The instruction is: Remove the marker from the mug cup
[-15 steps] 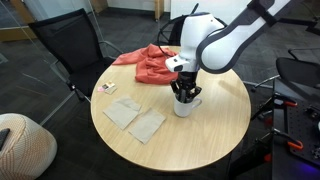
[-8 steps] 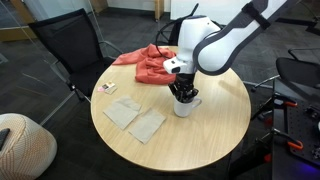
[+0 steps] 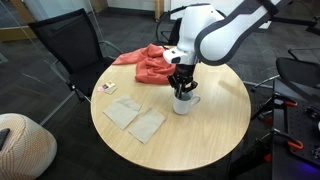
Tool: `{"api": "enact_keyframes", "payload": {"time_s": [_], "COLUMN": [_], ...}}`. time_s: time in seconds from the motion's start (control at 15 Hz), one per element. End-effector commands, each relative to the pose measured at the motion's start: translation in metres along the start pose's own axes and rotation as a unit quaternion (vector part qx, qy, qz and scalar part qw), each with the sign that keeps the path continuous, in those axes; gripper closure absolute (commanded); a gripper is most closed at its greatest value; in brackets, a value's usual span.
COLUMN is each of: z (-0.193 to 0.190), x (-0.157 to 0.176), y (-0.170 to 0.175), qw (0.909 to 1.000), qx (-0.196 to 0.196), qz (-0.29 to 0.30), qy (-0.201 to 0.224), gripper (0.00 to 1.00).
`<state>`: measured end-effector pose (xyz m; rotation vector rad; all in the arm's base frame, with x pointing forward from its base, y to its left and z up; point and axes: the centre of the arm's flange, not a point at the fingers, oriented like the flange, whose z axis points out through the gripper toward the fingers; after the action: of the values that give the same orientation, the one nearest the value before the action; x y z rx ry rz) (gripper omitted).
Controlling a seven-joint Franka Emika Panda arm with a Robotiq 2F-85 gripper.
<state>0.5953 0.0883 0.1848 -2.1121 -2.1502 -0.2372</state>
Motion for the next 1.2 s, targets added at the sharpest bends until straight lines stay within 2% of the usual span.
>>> {"api": "enact_keyframes", "payload": {"time_s": [0.0, 0.33, 0.6, 0.8, 1.13], "z": [-0.058, -0.13, -0.176, -0.188, -0.173], "x": [-0.001, 0.005, -0.001, -0.026, -0.087], "y": [-0.013, -0.022, -0.035, -0.04, -0.05], "qw": [0.9997, 0.9974, 0.9918, 0.9886, 0.9842], "qx": [-0.019, -0.057, -0.092, -0.098, -0.067], "qz": [0.012, 0.035, 0.08, 0.114, 0.159], "qy": [0.006, 0.028, 0.036, 0.014, -0.041], "gripper": [0.97, 0.97, 0.97, 0.97, 0.97]}}
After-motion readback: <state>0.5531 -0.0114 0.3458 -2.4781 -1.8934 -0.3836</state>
